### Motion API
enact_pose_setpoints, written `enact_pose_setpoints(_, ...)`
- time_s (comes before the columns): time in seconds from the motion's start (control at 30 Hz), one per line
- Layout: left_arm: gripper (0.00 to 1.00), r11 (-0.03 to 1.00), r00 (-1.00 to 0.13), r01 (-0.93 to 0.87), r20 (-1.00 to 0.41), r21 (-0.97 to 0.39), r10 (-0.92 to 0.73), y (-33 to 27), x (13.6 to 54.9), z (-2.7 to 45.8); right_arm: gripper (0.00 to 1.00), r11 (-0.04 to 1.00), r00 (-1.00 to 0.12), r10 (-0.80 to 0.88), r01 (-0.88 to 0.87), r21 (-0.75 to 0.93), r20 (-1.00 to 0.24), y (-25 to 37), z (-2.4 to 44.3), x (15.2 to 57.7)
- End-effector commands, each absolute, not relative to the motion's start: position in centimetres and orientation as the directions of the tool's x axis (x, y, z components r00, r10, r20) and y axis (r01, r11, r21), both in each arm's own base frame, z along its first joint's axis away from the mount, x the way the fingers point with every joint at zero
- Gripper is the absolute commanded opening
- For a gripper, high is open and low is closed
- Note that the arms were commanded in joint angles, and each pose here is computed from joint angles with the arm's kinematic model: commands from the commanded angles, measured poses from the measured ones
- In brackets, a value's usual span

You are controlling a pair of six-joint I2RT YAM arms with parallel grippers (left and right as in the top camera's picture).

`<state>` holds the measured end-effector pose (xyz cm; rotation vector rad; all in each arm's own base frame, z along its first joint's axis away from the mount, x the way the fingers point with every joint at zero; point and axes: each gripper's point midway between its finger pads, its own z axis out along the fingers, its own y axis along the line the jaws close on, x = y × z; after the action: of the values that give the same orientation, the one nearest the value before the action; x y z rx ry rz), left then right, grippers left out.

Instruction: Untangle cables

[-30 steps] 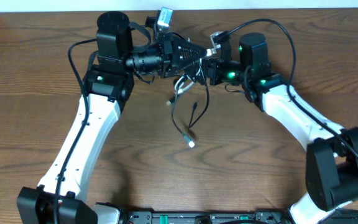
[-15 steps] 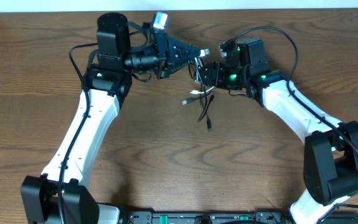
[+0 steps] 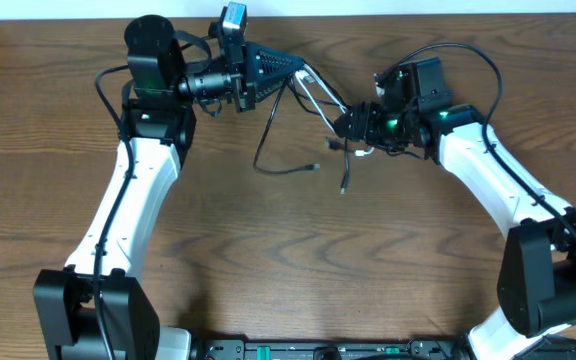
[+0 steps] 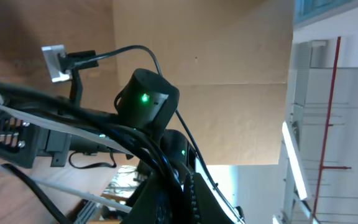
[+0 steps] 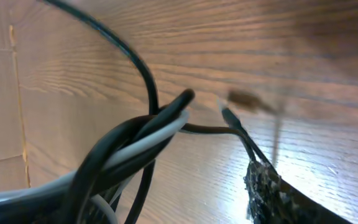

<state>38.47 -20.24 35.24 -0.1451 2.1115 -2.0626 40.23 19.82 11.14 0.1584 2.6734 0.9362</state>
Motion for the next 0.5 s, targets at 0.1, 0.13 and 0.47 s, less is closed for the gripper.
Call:
enact_pose_setpoints(0.1, 0.07, 0.031, -0.930, 0.265, -0.264, -0.964, -0.255, -16.3, 37.3, 41.5, 0.57, 0.926, -0.942, 0.299, 0.249, 0.283, -0.151, 10.2, 2.4, 38.1)
enact_pose_setpoints(0.13, 0.07, 0.039, -0.921, 0.289, -0.289, -0.956, -0.260, -16.0, 37.5, 41.5, 0.54, 0.930, -0.947, 0.288, 0.240, 0.280, -0.144, 10.0, 2.3, 37.9)
enact_pose_setpoints(0.47, 0.07, 0.244, -0.921, 0.224, -0.287, -0.943, -0.264, -17.2, 37.8, 33.7, 0.41, 0.906, -0.982, 0.146, 0.084, 0.415, -0.120, 12.6, 5.0, 36.2)
